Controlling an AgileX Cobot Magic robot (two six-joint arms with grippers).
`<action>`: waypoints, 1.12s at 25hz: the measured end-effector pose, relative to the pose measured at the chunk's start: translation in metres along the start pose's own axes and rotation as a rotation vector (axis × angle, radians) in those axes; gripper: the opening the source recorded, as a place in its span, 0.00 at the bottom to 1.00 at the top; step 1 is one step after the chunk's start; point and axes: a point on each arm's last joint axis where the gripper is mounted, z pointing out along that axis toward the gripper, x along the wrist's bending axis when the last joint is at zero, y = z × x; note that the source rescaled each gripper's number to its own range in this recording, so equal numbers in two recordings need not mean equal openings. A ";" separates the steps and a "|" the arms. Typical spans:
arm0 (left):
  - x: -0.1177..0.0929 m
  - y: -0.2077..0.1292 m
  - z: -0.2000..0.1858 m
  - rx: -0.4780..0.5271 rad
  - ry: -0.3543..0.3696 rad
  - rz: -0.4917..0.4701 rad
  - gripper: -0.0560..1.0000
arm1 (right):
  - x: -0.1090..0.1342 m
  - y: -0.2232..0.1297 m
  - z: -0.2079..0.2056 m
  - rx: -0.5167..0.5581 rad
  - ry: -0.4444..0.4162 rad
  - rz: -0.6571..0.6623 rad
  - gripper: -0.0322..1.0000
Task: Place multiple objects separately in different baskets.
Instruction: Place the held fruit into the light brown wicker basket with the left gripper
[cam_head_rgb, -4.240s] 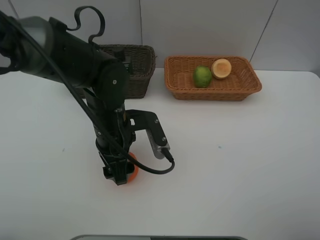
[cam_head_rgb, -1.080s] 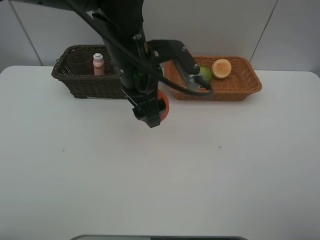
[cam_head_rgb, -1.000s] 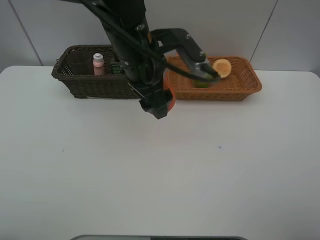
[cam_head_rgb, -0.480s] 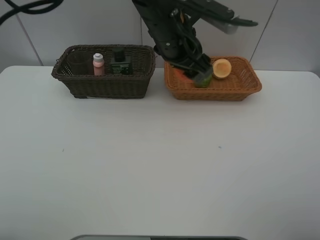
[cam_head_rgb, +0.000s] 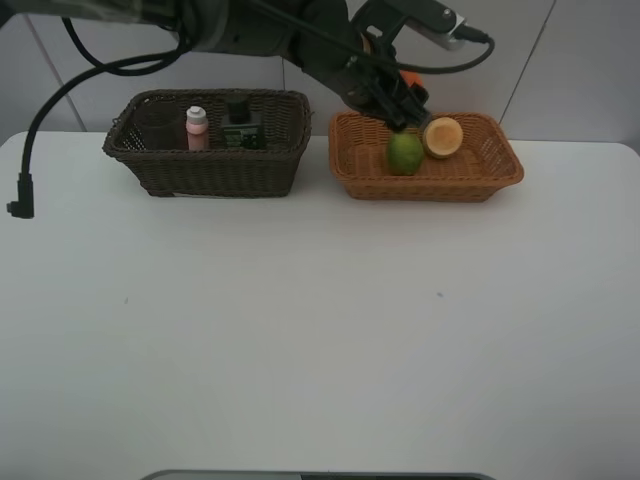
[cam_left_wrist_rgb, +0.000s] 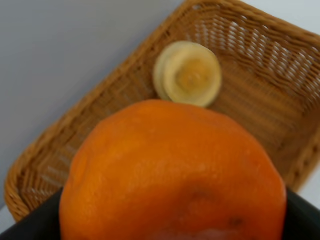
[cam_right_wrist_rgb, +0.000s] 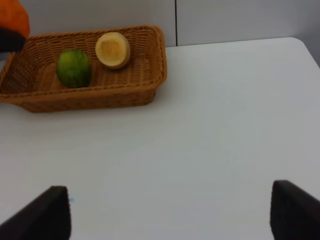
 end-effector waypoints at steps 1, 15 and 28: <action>0.003 -0.001 0.003 -0.015 0.005 -0.005 0.91 | 0.000 0.000 0.000 0.000 0.000 0.000 0.70; 0.010 -0.048 0.052 0.037 0.012 -0.026 0.91 | 0.000 0.000 0.000 0.000 0.000 0.000 0.70; 0.010 -0.053 0.056 0.049 0.012 -0.028 0.91 | 0.000 0.000 0.000 0.000 0.000 0.000 0.70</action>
